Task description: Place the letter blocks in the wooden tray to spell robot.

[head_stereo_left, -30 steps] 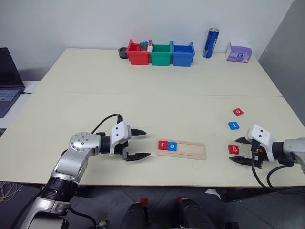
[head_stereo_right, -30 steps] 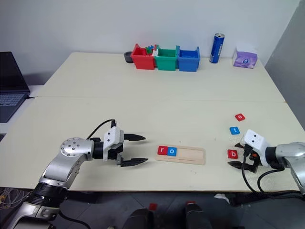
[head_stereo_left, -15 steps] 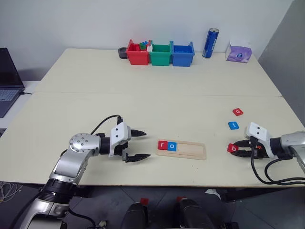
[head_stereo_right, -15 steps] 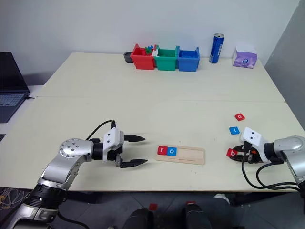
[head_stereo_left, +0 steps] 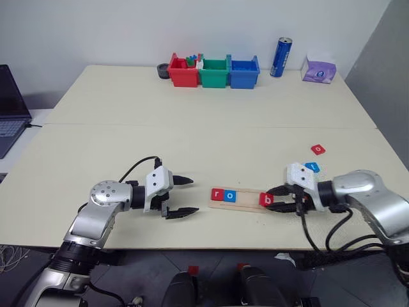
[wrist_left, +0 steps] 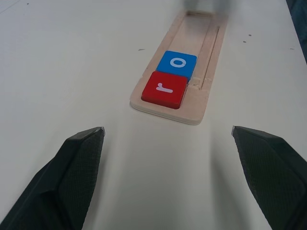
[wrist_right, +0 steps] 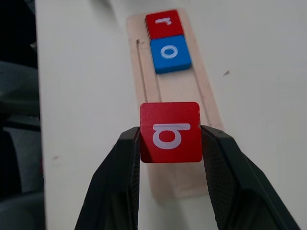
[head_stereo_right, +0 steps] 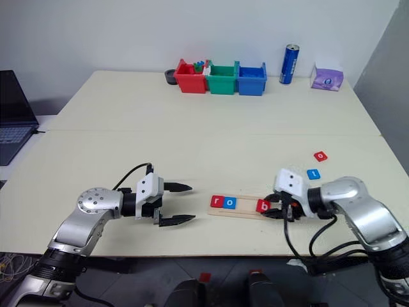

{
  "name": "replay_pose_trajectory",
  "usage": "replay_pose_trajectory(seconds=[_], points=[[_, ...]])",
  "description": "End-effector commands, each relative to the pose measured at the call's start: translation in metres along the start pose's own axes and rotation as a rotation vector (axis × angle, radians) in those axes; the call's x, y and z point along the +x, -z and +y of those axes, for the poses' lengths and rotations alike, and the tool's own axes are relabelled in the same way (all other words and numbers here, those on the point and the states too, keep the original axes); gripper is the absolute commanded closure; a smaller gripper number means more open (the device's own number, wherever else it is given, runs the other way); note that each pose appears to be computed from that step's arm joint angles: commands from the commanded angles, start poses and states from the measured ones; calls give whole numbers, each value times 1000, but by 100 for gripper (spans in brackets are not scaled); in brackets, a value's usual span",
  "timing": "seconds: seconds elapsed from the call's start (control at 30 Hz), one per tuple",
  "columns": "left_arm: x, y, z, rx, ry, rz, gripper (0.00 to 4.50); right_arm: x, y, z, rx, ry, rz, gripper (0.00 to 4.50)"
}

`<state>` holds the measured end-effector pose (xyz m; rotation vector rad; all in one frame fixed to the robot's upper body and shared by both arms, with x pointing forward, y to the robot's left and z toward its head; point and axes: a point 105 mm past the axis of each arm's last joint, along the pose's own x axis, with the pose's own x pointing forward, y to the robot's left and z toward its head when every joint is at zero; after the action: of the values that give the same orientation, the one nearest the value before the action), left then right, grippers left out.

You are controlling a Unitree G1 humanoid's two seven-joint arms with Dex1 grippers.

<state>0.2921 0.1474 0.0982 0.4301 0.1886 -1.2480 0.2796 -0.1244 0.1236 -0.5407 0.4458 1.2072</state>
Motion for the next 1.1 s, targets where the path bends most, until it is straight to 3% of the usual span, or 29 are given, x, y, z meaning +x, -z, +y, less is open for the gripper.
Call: replay_pose_trajectory(seconds=[0.03, 0.4, 1.1], points=[[-2, -9, 5, 45, -19, -22, 0, 9, -8, -6, -28, 33, 7, 305], [-2, -10, 4, 55, -25, -33, 0, 34, -11, -13, -36, 34, 21, 305], [1, -13, 3, 63, -19, -39, 0, 40, -12, -6, -25, -14, 32, 305]])
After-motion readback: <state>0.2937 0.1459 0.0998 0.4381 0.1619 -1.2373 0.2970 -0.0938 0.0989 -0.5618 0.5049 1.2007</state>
